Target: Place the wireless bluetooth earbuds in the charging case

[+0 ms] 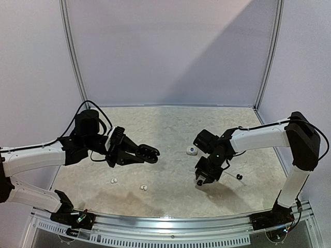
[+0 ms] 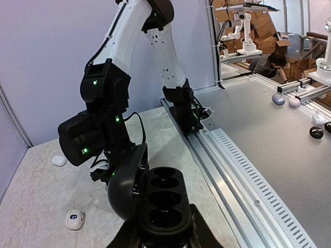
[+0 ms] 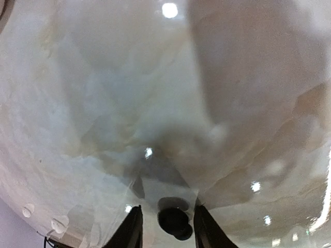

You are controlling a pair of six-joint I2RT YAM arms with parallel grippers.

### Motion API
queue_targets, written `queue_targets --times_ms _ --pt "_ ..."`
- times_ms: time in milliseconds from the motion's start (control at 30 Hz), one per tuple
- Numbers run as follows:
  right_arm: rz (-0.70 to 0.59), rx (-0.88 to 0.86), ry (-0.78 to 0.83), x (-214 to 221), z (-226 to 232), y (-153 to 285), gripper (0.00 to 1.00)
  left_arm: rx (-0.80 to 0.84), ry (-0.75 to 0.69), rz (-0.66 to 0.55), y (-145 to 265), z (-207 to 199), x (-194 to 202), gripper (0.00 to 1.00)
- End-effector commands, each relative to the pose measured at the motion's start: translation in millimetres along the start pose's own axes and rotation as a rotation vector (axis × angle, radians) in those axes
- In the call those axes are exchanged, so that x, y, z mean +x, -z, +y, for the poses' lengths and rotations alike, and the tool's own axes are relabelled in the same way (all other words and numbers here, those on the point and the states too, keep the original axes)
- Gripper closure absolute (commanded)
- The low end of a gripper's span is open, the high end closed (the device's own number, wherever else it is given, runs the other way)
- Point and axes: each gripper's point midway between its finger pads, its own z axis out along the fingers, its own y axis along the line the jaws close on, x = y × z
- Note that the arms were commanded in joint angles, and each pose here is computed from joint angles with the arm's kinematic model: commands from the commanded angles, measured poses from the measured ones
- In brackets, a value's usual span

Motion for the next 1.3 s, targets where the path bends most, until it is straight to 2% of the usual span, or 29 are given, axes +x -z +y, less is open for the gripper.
queue_targets --times_ms 0,133,400,500,533,567,633,700,800,967,1267 --pt "0.008 -0.057 0.061 5.5 19.2 5.9 0.63 -0.017 -0.021 -0.003 3.5 1.6 -0.3 1.00" --pt "0.010 -0.040 0.088 4.0 14.4 10.4 0.62 -0.016 -0.022 -0.004 3.3 1.8 -0.6 1.00" --pt "-0.015 0.027 0.192 -9.3 11.8 36.4 0.53 -0.019 -0.013 0.002 3.7 1.8 -0.3 1.00" --pt "-0.050 -0.014 0.355 -18.4 35.7 60.5 0.53 -0.021 -0.013 0.003 3.6 2.7 -0.7 1.00" --pt "-0.055 -0.020 0.470 -19.3 47.0 66.9 0.53 -0.021 -0.013 0.002 3.6 2.8 -1.0 1.00" --pt "-0.049 -0.011 0.545 -19.3 55.0 69.9 0.55 -0.022 -0.013 0.003 3.5 3.4 -1.2 1.00" --pt "-0.015 0.056 0.739 -21.7 59.0 61.6 0.67 -0.030 -0.012 0.004 3.6 5.3 -2.5 1.00" --pt "0.004 0.087 0.859 -25.6 65.5 49.0 0.77 -0.043 -0.015 0.006 4.4 7.0 -4.7 1.00" --pt "0.066 0.122 0.988 -26.7 67.0 22.3 0.84 -0.056 -0.008 0.019 6.5 7.1 -5.1 1.00" --pt "0.150 0.154 1.006 -19.7 49.7 0.6 0.91 -0.072 0.014 0.042 9.9 4.7 -3.3 1.00" --pt "0.206 0.203 0.947 6.1 3.1 -5.6 0.95 -0.073 0.017 0.045 9.2 6.6 -2.6 1.00"
